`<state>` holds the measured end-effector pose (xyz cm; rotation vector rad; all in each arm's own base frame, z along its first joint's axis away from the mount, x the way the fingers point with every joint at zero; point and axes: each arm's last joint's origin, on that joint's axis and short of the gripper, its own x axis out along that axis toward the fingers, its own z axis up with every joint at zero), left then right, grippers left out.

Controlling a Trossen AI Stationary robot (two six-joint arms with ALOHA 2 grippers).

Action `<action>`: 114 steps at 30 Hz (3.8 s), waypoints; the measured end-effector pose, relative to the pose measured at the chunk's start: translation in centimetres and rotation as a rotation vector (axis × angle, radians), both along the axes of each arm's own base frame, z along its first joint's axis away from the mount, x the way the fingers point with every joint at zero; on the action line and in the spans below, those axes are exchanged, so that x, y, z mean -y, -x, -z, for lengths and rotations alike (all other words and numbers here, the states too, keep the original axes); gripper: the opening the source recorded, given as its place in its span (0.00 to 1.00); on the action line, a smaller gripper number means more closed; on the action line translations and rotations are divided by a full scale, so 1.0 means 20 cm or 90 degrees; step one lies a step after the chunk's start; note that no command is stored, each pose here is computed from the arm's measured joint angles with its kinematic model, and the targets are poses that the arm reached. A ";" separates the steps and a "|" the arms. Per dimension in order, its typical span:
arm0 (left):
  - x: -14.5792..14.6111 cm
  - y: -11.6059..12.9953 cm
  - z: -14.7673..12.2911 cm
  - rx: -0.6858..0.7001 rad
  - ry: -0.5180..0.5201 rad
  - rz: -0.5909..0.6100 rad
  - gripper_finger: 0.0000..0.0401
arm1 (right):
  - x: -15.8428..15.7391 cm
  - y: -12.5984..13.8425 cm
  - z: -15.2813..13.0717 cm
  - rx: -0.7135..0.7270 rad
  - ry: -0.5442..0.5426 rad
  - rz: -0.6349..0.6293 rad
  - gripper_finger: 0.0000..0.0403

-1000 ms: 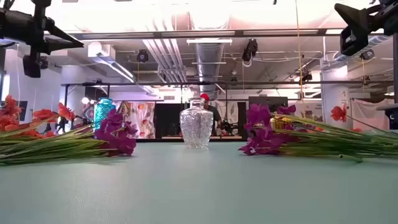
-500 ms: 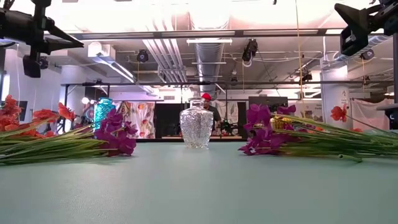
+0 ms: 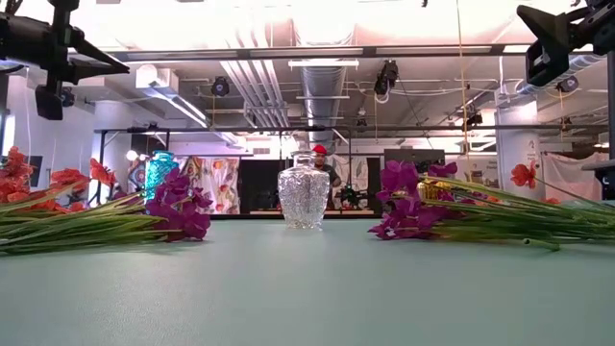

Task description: Sort flowers into vase by color

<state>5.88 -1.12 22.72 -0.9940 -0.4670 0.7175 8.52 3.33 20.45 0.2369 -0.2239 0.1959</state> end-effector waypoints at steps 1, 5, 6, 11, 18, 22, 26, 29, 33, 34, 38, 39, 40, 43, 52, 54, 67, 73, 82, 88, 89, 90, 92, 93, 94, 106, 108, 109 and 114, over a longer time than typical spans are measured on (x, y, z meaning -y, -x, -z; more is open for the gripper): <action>0.00 0.00 0.00 0.000 0.000 0.000 0.00 | 0.00 0.00 0.00 0.000 0.000 0.000 0.52; 0.00 0.00 0.00 0.000 0.000 0.000 0.00 | 0.00 0.00 0.00 0.000 0.000 0.000 0.52; 0.00 0.00 0.00 0.000 0.000 0.000 0.00 | 0.00 0.00 0.00 0.000 0.000 0.000 0.52; 0.00 0.00 0.00 0.000 0.000 0.000 0.00 | 0.00 0.00 0.00 0.000 0.000 0.000 0.52; 0.00 0.00 0.00 0.000 0.000 0.000 0.00 | 0.00 0.00 0.00 0.000 0.000 0.000 0.52; 0.00 0.00 0.00 0.000 0.000 0.000 0.00 | 0.00 0.00 0.00 0.000 0.000 0.000 0.52; 0.00 0.00 0.00 0.000 0.000 0.000 0.00 | 0.00 0.00 0.00 0.000 0.000 0.000 0.52; 0.00 0.00 0.00 0.000 0.000 0.000 0.00 | 0.00 0.00 0.00 0.000 0.000 0.000 0.52; 0.00 0.00 0.00 0.000 0.000 0.000 0.00 | 0.00 0.00 0.00 0.000 0.000 0.000 0.52; 0.00 0.00 0.00 0.000 0.000 0.000 0.00 | 0.00 0.00 0.00 0.000 0.000 0.000 0.52; 0.00 0.00 0.00 0.000 0.000 0.000 0.00 | 0.00 0.00 0.00 0.000 0.000 0.000 0.52; 0.00 0.00 0.00 0.000 0.000 0.000 0.00 | 0.00 0.00 0.00 0.000 0.000 0.000 0.52; 0.00 0.00 0.00 0.000 0.000 0.000 0.00 | 0.00 0.00 0.00 0.000 0.000 0.000 0.52; 0.00 0.00 0.00 0.000 0.000 0.000 0.00 | 0.00 0.00 0.00 0.000 0.000 0.000 0.52; 0.00 0.00 0.00 0.000 0.000 0.000 0.00 | 0.00 0.00 0.00 0.000 0.000 0.000 0.52; 0.00 0.00 0.00 0.000 0.000 0.000 0.00 | 0.00 0.00 0.00 0.000 0.000 0.000 0.52; 0.00 0.00 0.00 0.000 0.000 0.000 0.00 | 0.00 0.00 0.00 0.000 0.000 0.000 0.52; 0.00 0.00 0.00 0.000 0.000 0.000 0.00 | 0.00 0.00 0.00 0.000 0.000 0.000 0.52; 0.00 0.00 0.00 0.000 0.000 0.000 0.00 | 0.00 0.00 0.00 0.000 0.000 0.000 0.52; 0.00 0.00 0.00 0.000 0.000 0.000 0.00 | 0.00 0.00 0.00 0.000 0.000 0.000 0.52; 0.00 0.00 0.00 0.000 0.000 0.000 0.00 | 0.00 0.00 0.00 0.000 0.000 0.000 0.52; 0.00 0.00 0.00 0.000 0.000 0.000 0.00 | 0.00 0.00 0.00 0.000 0.000 0.000 0.52; 0.00 0.00 0.00 0.000 0.000 0.000 0.00 | 0.00 0.00 0.00 0.000 0.000 0.000 0.52; 0.00 0.00 0.00 0.000 0.000 0.000 0.00 | 0.00 0.00 0.00 0.000 0.000 0.000 0.52; 0.00 0.00 0.00 0.000 0.000 0.000 0.00 | 0.00 0.00 0.00 0.000 0.000 0.000 0.52; 0.00 0.00 0.00 0.000 0.000 0.000 0.00 | 0.00 0.00 0.00 0.000 0.000 0.000 0.52; 0.00 0.00 0.00 0.000 0.000 0.000 0.00 | 0.00 0.00 0.00 0.000 0.000 0.000 0.52; 0.00 0.00 0.00 0.000 0.000 0.000 0.00 | 0.00 0.00 0.00 0.000 0.000 0.000 0.52; 0.00 0.00 0.00 0.034 0.032 0.002 0.00 | 0.00 0.00 0.00 0.003 0.011 0.006 0.52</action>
